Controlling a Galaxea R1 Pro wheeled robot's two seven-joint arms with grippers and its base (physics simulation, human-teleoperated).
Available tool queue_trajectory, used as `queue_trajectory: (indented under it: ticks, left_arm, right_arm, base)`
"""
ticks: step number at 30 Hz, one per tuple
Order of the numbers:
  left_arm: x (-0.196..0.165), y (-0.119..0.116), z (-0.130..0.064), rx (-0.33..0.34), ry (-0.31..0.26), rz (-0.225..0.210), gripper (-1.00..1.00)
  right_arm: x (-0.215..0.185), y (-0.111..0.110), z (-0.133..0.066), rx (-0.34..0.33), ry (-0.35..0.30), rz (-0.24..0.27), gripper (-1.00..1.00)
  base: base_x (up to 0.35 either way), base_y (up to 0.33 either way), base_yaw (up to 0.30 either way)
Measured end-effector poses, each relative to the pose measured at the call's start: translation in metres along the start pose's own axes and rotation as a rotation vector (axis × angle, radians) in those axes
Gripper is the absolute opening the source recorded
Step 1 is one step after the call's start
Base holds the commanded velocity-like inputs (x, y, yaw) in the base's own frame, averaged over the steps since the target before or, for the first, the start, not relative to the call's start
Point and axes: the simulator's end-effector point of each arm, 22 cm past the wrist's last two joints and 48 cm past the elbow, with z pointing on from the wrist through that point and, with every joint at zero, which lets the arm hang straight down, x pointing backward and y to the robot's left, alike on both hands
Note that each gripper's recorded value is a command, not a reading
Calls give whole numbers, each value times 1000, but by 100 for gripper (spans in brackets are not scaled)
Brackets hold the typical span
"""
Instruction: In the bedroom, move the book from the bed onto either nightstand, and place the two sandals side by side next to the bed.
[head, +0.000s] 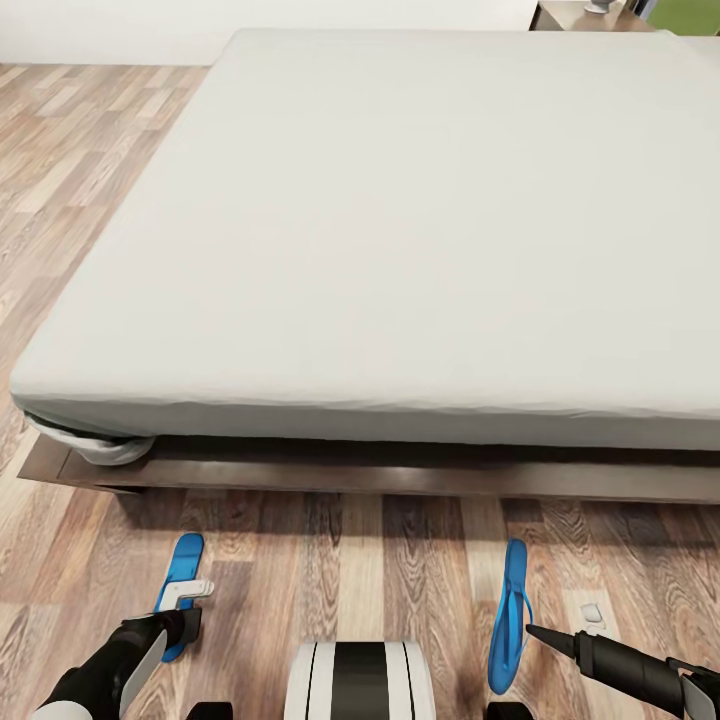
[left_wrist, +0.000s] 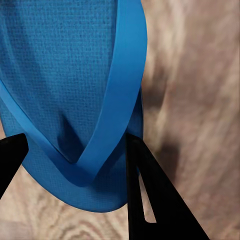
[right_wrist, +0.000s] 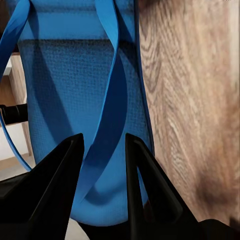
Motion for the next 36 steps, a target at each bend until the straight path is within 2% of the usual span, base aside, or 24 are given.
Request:
queue_trajectory:
  ticks: [36]
  left_arm:
    - [6, 1, 6, -5, 14, 11, -100]
  right_arm:
    - [6, -6, 2, 6, 11, 16, -100]
  base:
    - [0, 0, 0]
